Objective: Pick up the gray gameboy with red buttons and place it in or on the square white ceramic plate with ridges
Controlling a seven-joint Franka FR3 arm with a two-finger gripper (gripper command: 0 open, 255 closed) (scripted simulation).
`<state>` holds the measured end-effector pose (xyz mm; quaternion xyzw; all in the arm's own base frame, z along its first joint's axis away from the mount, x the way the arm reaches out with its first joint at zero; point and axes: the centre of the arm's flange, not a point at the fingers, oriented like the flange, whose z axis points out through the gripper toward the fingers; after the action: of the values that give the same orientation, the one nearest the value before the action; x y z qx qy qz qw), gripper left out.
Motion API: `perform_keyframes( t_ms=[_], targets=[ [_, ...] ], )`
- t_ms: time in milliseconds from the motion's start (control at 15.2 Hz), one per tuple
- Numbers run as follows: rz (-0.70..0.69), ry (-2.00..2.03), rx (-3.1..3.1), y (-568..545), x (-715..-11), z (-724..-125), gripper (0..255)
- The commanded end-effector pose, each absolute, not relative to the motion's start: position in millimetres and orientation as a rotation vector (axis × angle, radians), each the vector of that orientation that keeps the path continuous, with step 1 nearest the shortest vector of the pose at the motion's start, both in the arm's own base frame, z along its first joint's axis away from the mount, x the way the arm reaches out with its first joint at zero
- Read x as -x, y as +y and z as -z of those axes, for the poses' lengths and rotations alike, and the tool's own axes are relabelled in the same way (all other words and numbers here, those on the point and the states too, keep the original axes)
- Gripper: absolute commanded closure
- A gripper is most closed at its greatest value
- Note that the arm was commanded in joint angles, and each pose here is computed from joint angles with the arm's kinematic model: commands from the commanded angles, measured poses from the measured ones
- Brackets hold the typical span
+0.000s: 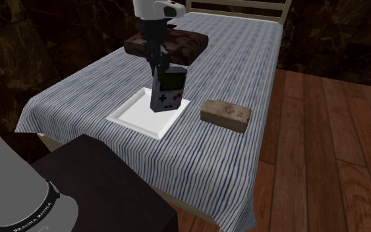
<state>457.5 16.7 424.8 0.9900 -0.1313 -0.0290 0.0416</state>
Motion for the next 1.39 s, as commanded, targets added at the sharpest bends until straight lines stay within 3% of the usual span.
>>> perform_keyframes(
  t_ms=[0,462,1320],
  targets=[
    [0.088,-0.404,-3.03,43,-456,-428,255],
    [0.088,-0.404,-3.03,125,-441,-437,255],
    [0.088,-0.404,-3.03,125,-441,-369,255]
  ],
)
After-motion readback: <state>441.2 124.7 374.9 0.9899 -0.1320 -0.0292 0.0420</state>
